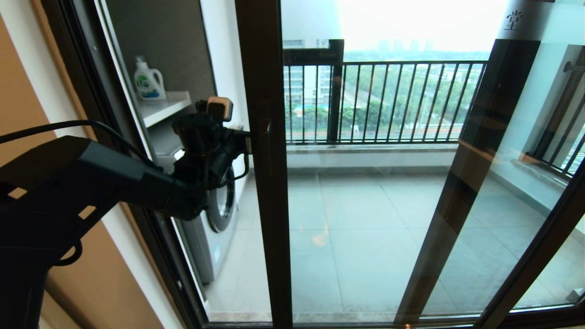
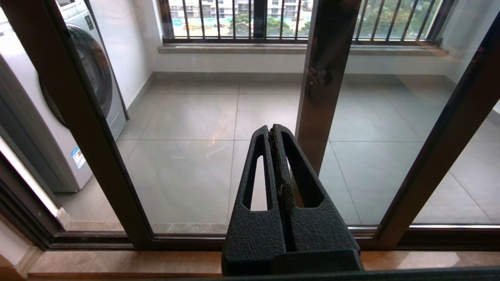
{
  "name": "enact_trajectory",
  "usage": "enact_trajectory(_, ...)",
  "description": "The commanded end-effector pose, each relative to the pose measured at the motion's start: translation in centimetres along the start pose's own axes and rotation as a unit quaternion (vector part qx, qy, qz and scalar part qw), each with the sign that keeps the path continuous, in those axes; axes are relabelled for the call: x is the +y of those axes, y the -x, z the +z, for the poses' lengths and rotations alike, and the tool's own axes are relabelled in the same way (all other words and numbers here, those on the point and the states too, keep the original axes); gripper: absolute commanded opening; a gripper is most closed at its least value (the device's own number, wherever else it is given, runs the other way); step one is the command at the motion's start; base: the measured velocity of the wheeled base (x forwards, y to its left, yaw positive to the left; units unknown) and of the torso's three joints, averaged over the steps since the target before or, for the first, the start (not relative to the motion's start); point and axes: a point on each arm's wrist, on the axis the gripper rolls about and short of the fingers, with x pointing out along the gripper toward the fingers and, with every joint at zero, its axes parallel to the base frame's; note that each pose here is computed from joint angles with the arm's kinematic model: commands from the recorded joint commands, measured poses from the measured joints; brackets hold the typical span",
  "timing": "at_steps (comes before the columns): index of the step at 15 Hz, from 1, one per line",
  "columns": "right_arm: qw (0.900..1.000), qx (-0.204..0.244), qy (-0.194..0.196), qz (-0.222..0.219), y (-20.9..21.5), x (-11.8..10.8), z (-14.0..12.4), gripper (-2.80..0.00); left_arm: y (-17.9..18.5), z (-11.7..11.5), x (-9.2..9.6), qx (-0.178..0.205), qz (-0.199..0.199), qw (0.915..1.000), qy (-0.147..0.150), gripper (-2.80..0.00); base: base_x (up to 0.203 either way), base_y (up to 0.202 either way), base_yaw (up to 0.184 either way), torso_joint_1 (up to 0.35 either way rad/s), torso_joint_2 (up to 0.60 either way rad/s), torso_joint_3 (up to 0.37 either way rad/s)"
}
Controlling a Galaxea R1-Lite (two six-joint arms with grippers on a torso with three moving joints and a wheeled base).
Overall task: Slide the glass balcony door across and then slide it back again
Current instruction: Open the slid door
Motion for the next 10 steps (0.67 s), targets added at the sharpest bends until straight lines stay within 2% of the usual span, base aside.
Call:
enact_trajectory(1,1.000,0.004,0.000,0.001,-0.1,0.0,-0.3,-2.80,-0.5,-0.6,-1.1,0.004,-0.008,1.0000,-0.002,-2.80,0.000,0.000,0.000,0.000,0.00,0.000)
enact_trajectory(4,1.000,0.004,0.000,0.001,-0.1,0.0,-0.3,-2.80,-1.0,-1.1,-2.9,0.003,-0.008,1.0000,0.001,-2.80,0.000,0.000,0.000,0.000,0.00,0.000)
enact_trajectory(10,1.000,0.004,0.000,0.001,-0.1,0.0,-0.3,-2.80,-0.5,-0.7,-6.3,0.000,-0.035,0.9994,0.008,-2.80,0.000,0.000,0.000,0.000,0.00,0.000)
